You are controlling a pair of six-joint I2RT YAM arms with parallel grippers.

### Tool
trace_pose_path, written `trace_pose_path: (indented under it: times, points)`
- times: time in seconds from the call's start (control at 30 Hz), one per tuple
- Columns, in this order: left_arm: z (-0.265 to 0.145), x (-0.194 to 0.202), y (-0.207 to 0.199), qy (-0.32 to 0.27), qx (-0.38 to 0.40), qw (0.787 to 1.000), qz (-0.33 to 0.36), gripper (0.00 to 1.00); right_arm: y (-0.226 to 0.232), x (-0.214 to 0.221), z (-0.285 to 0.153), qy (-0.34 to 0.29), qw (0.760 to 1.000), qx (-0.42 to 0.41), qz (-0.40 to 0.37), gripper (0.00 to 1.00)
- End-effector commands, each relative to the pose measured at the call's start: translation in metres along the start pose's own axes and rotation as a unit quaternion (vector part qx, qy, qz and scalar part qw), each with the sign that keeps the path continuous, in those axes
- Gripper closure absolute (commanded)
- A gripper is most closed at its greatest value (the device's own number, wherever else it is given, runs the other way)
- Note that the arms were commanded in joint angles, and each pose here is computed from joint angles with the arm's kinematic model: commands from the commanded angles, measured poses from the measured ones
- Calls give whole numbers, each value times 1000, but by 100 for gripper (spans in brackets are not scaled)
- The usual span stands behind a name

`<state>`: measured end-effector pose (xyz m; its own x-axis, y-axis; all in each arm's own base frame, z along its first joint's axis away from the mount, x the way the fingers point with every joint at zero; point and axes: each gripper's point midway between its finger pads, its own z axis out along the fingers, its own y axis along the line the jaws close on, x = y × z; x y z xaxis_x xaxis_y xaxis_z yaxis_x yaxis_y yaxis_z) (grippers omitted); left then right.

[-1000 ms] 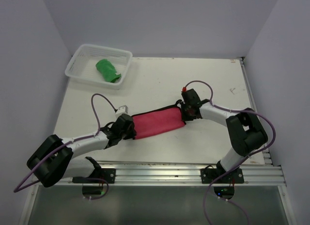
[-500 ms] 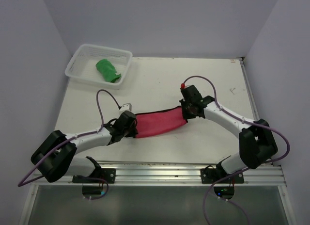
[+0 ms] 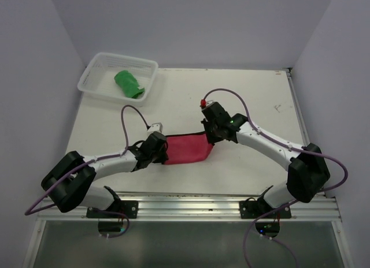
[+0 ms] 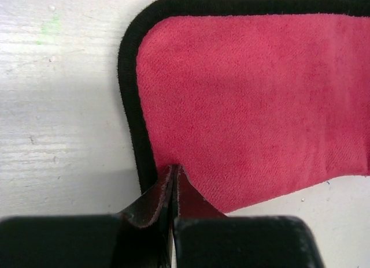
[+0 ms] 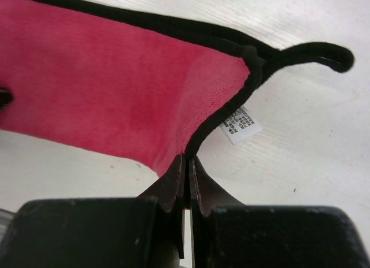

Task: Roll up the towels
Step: Fold the towel

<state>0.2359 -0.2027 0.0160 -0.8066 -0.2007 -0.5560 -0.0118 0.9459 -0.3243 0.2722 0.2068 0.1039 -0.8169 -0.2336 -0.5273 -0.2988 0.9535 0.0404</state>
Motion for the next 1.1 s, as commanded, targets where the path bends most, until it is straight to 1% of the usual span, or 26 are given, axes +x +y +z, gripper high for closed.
trace_pose_path:
  times: [0.0,0.3,0.43,0.57,0.63,1.07]
  points:
    - [1,-6,-18,-9,23,1000,2,100,21,-25,-16,-32,999,-19,3,100]
    - [1,-2,-19,-11,23,1000,2,100,76,-34,-11,-28,997,-70,0,100]
    - [1,1,-15,-8,21,1000,-2,100,103,-32,-5,-16,995,-94,-5,100]
    - [2,1,-16,-19,33,999,-9,100,124,-33,-3,-12,992,-124,2,100]
    - [1,-1,-18,-26,41,999,-14,100,133,-32,1,-6,990,-139,11,100]
    - [5,11,-15,-17,51,998,-21,100,167,-17,17,25,978,-199,48,100]
